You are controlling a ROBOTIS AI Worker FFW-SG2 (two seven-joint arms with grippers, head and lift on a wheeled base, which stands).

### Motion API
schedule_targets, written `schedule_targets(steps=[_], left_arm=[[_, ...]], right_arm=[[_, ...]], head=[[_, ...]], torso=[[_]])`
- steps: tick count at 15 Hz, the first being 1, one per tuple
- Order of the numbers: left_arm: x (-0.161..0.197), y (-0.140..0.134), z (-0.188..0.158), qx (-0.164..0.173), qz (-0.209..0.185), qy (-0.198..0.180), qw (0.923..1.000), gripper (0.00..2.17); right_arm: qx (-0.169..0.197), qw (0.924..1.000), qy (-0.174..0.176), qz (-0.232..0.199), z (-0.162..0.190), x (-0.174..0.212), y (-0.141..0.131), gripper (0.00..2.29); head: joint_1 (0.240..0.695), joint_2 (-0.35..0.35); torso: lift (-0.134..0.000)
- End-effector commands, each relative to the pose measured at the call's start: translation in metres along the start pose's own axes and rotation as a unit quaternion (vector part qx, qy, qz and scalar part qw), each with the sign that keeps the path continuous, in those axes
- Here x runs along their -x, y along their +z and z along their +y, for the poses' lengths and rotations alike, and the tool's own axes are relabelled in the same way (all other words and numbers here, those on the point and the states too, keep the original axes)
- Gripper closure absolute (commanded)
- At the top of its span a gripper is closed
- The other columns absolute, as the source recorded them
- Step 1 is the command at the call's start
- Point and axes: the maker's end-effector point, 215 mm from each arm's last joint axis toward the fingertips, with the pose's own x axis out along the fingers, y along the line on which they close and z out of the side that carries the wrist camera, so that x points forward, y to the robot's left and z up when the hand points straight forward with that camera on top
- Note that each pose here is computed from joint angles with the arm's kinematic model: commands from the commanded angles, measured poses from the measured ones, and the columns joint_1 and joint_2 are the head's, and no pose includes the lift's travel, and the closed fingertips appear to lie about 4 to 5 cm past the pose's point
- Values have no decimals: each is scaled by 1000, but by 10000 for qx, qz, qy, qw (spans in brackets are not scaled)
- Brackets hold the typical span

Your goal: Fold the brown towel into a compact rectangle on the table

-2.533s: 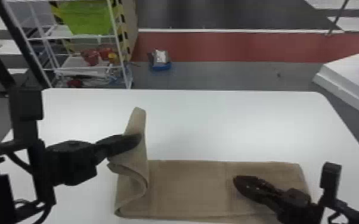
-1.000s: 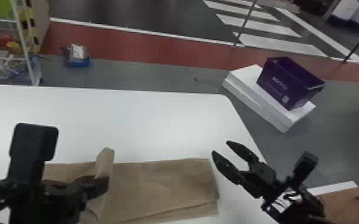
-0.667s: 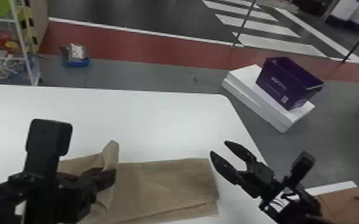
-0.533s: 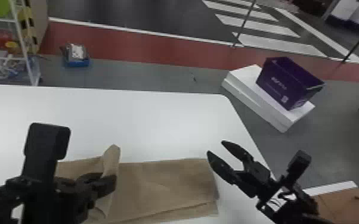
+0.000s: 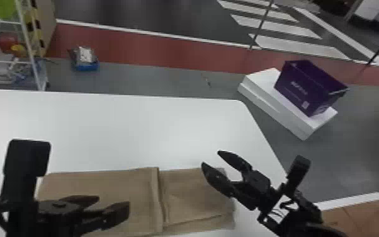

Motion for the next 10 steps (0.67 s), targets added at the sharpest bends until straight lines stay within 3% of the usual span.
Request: schedule_targets(steps=[1, 5, 8, 10], left_arm=[[8, 1, 10, 107, -110, 64, 9999, 29], [33, 26, 48, 76, -808, 495, 9955, 29], [57, 30, 80, 140, -1132, 730, 9908, 29], [69, 29, 91, 131, -1329, 781, 9880, 29]], right_arm=[[-38, 9999, 71, 85, 11, -8, -8, 49], [-61, 9991, 55, 416, 30, -12, -25, 242], [-174, 9953, -163, 936, 46, -10, -51, 407], [24, 9911, -386, 1276, 53, -7, -67, 407]], head=[[695, -309], [695, -247], [695, -179], [695, -118]], torso=[[-123], [-123], [-123], [-123]])
